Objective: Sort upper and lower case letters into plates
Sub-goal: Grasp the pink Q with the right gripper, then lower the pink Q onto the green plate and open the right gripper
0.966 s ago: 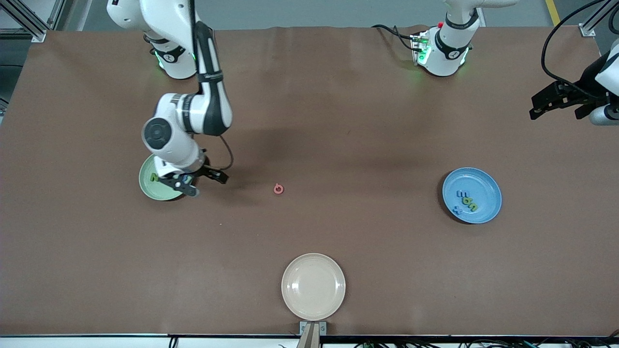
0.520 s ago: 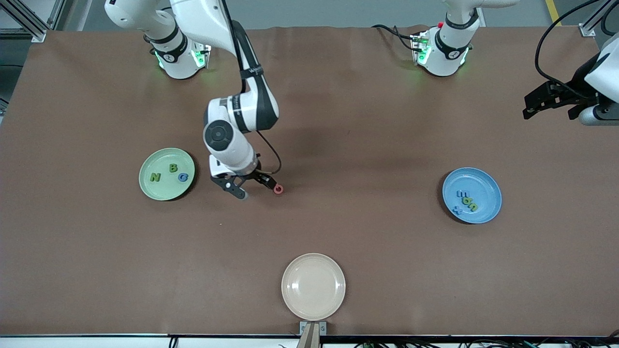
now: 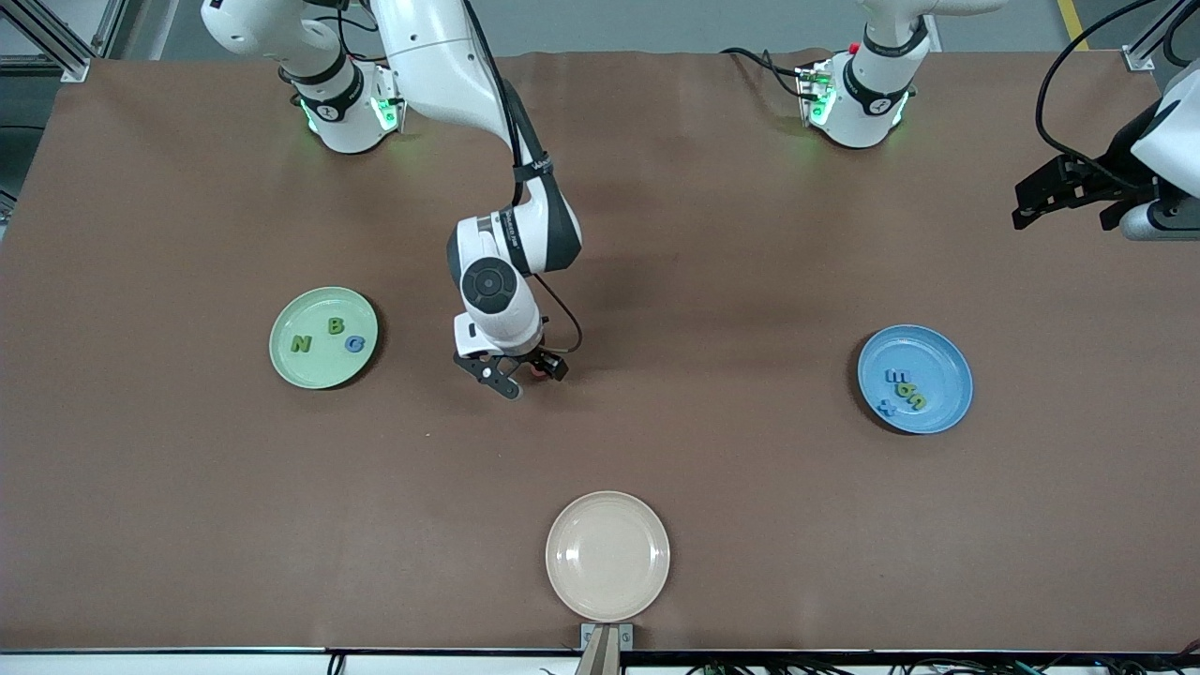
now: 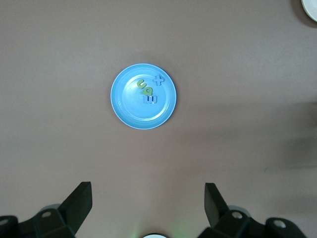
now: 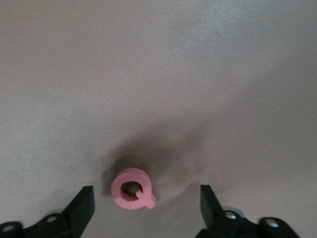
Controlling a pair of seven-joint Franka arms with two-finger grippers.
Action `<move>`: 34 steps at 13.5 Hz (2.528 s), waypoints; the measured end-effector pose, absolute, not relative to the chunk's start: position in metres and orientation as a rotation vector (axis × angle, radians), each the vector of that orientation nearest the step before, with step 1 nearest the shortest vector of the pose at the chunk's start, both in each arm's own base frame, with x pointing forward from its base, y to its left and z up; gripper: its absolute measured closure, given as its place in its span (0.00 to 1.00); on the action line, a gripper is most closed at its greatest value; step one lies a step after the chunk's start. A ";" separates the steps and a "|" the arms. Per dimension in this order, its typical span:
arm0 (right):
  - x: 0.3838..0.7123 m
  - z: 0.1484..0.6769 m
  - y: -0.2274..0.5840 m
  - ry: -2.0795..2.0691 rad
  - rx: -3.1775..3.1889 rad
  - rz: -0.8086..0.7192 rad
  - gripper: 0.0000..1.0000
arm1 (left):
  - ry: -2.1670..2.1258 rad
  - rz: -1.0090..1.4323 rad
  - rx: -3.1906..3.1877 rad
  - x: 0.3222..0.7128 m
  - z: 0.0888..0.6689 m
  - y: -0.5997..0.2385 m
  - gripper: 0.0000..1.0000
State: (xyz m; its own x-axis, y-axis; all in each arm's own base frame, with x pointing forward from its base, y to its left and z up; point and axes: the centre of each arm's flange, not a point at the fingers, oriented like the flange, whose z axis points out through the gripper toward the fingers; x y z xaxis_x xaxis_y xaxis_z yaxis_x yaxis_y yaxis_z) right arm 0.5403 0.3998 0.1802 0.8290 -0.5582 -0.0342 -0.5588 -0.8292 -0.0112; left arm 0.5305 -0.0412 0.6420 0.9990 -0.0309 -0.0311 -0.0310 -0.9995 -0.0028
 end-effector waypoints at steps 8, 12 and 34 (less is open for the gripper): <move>0.544 0.180 0.410 0.892 -2.987 0.021 0.52 | 0.024 0.016 -3.139 0.534 0.640 -0.041 0.00; 0.545 0.181 0.409 0.893 -2.988 0.023 0.64 | -0.012 -0.015 -3.141 0.537 0.638 -0.042 0.00; 0.497 0.214 0.033 0.068 -3.131 0.139 0.64 | -0.024 -0.043 -3.142 0.544 0.634 -0.039 0.00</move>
